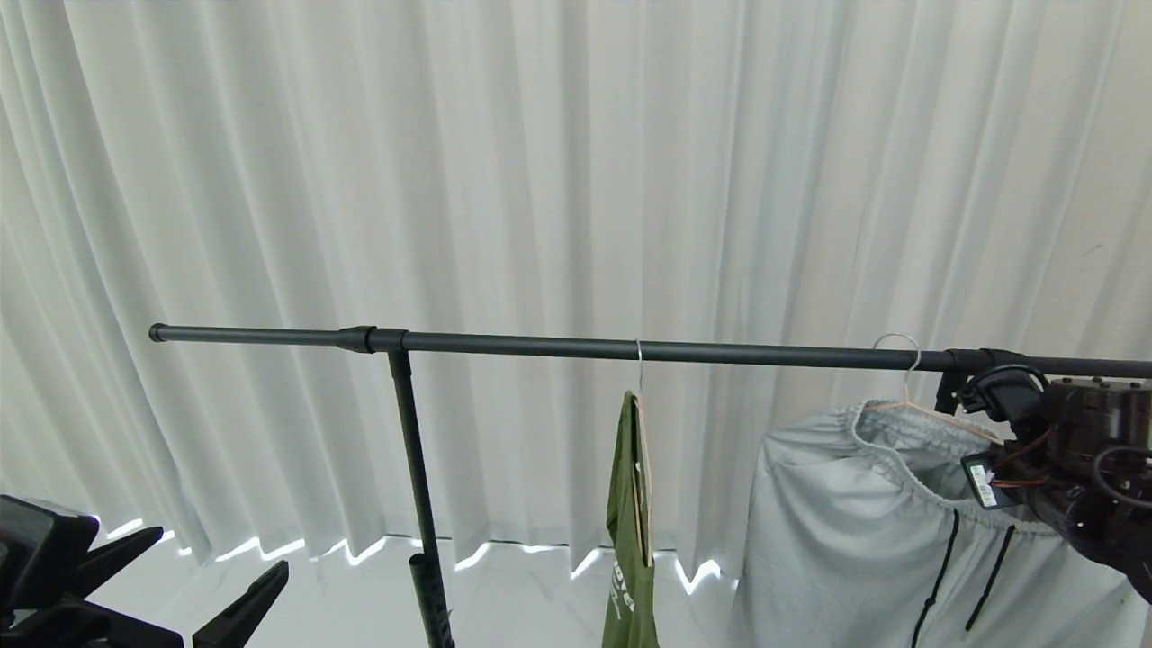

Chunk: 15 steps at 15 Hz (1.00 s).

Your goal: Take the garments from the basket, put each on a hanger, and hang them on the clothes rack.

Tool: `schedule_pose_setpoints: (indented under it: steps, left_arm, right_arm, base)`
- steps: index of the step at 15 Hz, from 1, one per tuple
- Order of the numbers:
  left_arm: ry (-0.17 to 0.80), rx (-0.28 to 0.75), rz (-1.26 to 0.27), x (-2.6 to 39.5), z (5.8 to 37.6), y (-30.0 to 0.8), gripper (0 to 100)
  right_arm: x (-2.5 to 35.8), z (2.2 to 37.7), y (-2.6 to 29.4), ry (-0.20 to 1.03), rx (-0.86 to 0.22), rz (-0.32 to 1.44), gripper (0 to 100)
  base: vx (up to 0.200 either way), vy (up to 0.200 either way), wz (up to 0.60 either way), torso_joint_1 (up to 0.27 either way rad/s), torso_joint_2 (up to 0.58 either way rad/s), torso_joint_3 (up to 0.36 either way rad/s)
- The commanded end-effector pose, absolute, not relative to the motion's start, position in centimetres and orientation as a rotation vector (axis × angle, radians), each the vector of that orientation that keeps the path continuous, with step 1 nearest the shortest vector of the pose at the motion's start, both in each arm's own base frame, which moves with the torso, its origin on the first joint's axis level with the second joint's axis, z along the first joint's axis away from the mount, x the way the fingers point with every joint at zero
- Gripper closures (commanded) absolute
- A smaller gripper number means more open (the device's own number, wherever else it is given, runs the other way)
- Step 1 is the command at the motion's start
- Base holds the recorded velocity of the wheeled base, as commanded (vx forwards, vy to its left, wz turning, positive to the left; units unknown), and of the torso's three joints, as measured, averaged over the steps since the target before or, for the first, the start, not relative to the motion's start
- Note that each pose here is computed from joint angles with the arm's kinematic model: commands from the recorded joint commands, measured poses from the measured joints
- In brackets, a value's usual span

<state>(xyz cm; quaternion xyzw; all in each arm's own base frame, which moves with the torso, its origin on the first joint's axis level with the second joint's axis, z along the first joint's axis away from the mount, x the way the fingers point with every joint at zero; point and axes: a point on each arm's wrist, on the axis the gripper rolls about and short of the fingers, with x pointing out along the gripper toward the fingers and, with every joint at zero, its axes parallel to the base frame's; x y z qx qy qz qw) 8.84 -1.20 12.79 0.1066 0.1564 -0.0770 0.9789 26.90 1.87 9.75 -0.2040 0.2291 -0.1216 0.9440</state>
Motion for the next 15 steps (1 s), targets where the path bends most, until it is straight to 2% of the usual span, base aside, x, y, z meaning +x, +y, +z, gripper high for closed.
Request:
schedule_pose_setpoints:
  steps: [1,8,9,11,13,15]
  left_arm:
    - [0.313,0.214,-0.153,8.8,12.8,-1.2,0]
    - [0.306,0.214,-0.147,8.7,12.9,-1.1,0]
    - [0.306,0.214,-0.147,8.7,12.9,-1.1,0]
    - [0.305,0.213,-0.141,8.7,12.9,-1.1,0]
    - [0.308,0.211,-0.132,8.8,12.9,-1.0,0]
    - [0.308,0.211,-0.134,8.8,12.9,-1.0,0]
  right_arm:
    - [26.9,9.2,2.3,0.486,-0.422,-0.229,100]
    - [26.1,8.5,3.1,0.509,-0.425,-0.198,100]
    - [26.0,8.5,3.3,0.508,-0.423,-0.191,0]
    - [26.0,8.4,3.9,0.502,-0.392,-0.176,0]
    - [26.0,8.6,5.1,0.451,-0.274,-0.163,0]
    - [25.8,8.9,5.5,0.415,-0.202,-0.160,0]
  base:
    - [0.000,0.000,0.00,0.000,0.00,0.000]
    - [0.000,0.000,0.00,0.000,0.00,0.000]
    - [0.000,0.000,0.00,0.000,0.00,0.000]
    - [0.000,0.000,0.00,0.000,0.00,0.000]
    - [0.000,0.000,0.00,0.000,0.00,0.000]
    - [0.000,0.000,0.00,0.000,0.00,0.000]
